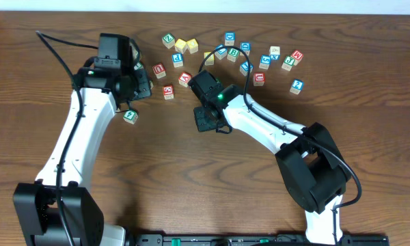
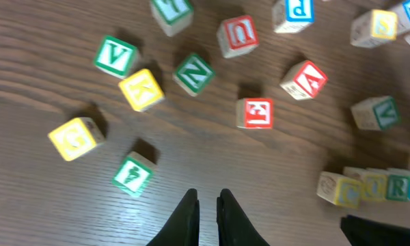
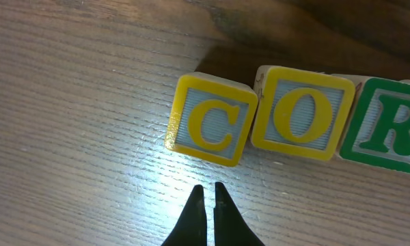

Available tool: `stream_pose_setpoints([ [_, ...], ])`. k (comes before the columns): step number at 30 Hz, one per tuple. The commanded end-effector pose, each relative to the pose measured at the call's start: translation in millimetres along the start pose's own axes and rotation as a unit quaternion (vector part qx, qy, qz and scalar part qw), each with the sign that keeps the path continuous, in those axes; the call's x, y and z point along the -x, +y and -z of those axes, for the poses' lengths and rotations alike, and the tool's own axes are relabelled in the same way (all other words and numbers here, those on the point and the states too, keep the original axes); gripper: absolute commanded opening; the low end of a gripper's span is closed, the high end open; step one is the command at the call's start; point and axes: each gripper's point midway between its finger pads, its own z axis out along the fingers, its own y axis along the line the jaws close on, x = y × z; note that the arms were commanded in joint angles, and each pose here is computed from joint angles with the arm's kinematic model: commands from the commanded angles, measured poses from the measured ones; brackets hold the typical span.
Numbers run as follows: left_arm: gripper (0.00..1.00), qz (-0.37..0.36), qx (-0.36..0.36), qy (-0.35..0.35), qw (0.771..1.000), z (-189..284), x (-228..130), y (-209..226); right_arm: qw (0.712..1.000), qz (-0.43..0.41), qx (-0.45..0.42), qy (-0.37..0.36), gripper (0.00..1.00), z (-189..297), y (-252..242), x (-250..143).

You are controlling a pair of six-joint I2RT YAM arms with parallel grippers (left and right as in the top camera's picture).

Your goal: Spell out CORL

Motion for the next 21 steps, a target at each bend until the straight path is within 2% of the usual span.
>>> stream_pose_setpoints([
  [1,0.11,0.004,0.011,-0.015,1.0,6,9,10,1.0,0.001,0.004,0.002,0.01,-3,5,0],
  [21,0.11,0.025,0.021,-0.021,0.999,7,15,29,1.0,-0.003,0.03,0.008,0.02,-9,20,-4],
])
